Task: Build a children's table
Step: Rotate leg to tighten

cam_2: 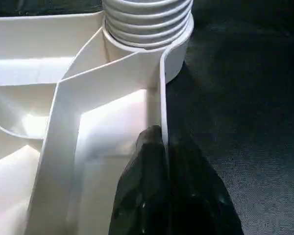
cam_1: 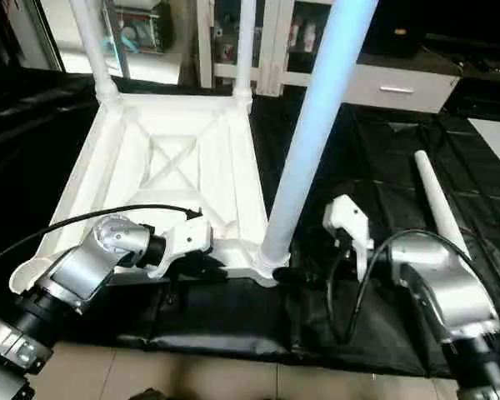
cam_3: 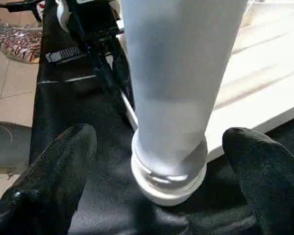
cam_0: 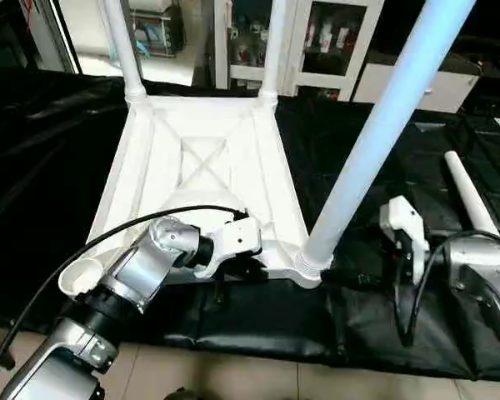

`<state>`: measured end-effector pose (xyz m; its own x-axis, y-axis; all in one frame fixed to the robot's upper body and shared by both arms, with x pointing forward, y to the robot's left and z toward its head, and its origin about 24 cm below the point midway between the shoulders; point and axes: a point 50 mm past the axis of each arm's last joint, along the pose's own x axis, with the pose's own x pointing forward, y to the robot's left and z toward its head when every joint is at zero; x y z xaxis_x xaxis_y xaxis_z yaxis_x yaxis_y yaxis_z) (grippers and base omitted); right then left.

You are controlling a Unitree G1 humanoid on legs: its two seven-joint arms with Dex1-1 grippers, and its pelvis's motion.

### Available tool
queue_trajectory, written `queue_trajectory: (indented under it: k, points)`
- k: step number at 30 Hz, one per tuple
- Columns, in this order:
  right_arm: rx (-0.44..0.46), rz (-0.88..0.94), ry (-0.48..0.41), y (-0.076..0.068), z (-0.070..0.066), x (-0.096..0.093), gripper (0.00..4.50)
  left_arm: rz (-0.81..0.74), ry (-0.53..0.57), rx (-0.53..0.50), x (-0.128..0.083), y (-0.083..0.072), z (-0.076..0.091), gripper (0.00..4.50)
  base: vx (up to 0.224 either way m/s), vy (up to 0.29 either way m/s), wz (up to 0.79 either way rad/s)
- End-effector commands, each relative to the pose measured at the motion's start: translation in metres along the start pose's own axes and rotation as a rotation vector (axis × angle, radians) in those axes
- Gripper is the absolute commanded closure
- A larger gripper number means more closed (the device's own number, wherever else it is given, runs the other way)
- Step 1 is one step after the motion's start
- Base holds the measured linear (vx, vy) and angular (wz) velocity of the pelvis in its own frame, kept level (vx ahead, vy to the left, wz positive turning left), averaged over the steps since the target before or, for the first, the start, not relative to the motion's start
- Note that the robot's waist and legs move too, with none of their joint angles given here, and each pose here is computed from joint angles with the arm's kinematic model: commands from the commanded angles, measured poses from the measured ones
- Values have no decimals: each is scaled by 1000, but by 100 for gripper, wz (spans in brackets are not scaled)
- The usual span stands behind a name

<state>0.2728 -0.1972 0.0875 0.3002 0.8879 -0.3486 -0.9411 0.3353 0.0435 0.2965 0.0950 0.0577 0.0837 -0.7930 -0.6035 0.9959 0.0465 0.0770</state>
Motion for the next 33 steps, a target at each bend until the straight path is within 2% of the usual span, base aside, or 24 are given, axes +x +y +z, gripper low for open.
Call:
queue_trajectory:
  k: [1,9,10,13,23,31,33]
  points:
    - [-18,16,6,-1,2,2,31,-77,-8,38,9,-9,6,450,0,0,0]
    - [-41,62,39,-6,-3,12,91,-79,1,42,9,-8,6,450,0,0,0]
    - [-41,62,39,-6,-3,12,118,-79,1,42,9,-8,6,450,0,0,0]
    - [-41,68,42,-9,-6,17,133,-75,6,43,9,-7,7,450,0,0,0]
    - [-42,88,36,-11,-8,25,232,-77,14,42,8,-7,5,450,0,0,0]
    - [-19,99,42,-8,-16,26,244,-77,25,38,9,-6,4,450,0,0,0]
    - [29,10,22,-10,-22,30,245,-36,19,3,11,-2,4,450,0,0,0]
